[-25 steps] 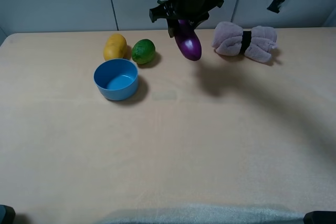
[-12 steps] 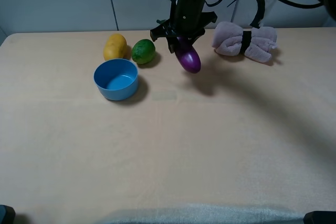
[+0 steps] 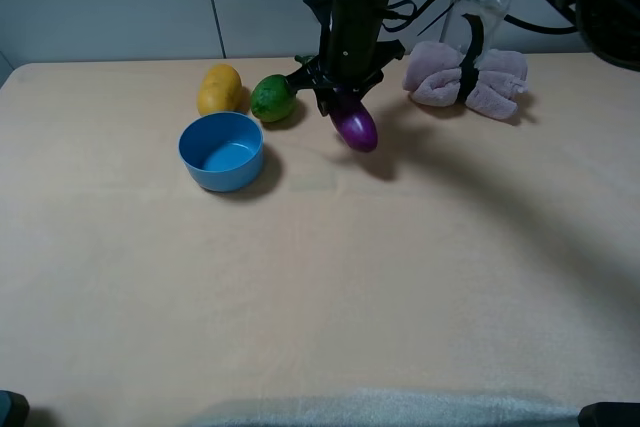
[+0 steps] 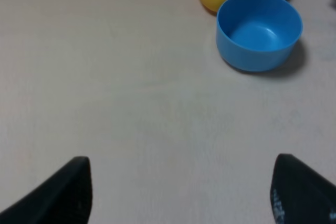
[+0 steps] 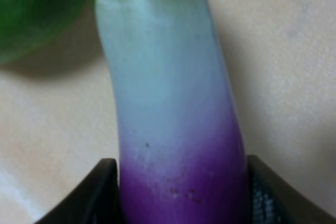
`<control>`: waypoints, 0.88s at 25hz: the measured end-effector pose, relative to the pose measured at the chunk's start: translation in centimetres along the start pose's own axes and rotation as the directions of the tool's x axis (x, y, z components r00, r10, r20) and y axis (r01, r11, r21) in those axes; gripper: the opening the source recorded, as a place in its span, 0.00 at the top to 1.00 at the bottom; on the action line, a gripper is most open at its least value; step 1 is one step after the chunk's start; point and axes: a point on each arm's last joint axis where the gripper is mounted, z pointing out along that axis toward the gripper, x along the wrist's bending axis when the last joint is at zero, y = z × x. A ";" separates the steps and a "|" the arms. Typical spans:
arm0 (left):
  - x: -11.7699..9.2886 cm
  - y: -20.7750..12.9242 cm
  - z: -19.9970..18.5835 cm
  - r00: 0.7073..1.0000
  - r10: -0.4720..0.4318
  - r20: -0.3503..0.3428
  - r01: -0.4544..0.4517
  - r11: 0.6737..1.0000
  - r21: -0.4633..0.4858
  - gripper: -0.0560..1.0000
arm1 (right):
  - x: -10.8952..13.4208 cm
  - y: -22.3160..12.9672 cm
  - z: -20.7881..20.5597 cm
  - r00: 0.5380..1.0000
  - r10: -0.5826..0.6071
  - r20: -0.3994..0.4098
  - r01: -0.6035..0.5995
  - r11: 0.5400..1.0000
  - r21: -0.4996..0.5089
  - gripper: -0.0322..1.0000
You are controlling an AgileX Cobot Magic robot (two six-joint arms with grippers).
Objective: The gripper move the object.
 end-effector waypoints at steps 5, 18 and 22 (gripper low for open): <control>0.0 0.0 0.0 1.000 0.000 0.000 0.000 1.000 0.000 0.22 | 0.0 -0.3 1.4 1.000 -0.012 0.003 0.012 0.999 0.033 0.61; 0.0 0.0 0.0 1.000 0.000 0.000 0.000 1.000 0.000 0.22 | 0.1 -0.3 1.9 1.000 -0.027 -0.006 0.027 0.999 0.037 0.61; 0.0 0.0 0.0 1.000 0.000 0.000 0.000 1.000 0.000 0.22 | 0.1 -0.3 2.2 1.000 -0.028 -0.006 0.028 0.999 0.035 0.61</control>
